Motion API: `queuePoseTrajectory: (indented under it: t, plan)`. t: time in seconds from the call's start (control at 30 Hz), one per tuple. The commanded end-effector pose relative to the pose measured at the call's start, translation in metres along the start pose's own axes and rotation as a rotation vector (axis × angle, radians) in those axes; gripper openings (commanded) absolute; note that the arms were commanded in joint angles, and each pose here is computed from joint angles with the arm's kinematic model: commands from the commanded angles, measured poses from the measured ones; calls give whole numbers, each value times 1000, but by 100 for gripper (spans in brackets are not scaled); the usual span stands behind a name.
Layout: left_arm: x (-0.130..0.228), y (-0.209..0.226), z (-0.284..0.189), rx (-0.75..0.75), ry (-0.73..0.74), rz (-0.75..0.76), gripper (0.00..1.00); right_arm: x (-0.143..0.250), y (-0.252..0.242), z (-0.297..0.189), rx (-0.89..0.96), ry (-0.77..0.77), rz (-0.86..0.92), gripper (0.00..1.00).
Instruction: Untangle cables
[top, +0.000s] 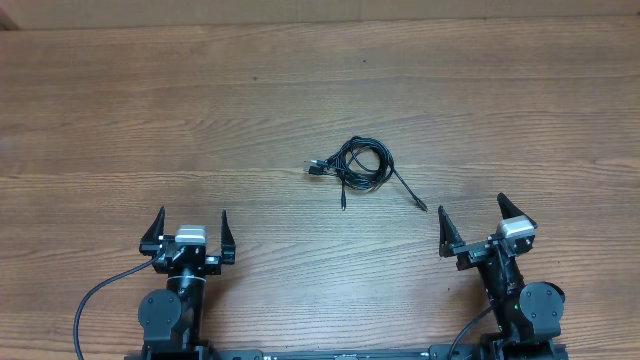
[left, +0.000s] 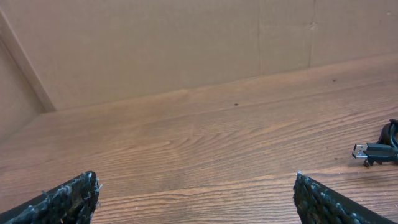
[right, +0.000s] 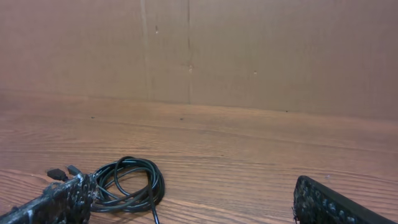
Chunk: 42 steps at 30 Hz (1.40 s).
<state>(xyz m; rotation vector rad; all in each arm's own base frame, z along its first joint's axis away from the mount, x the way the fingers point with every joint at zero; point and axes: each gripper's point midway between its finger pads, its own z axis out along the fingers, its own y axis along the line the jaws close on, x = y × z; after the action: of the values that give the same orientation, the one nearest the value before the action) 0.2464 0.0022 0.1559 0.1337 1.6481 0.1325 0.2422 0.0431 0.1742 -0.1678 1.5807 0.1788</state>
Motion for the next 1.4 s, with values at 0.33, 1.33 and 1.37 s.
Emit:
queuePoseTrajectory:
  t: [0.33,1.33,1.37]
  plan:
    - [1,4,0,-20,0,22,100,2,0,0,0,-3,4,100]
    - [-2,-5,-1,34,-7,-47,100,2,0,0,0,-3,4,100]
    - [-2,-5,-1,34,-6,-48,100,2,0,0,0,-3,4,100]
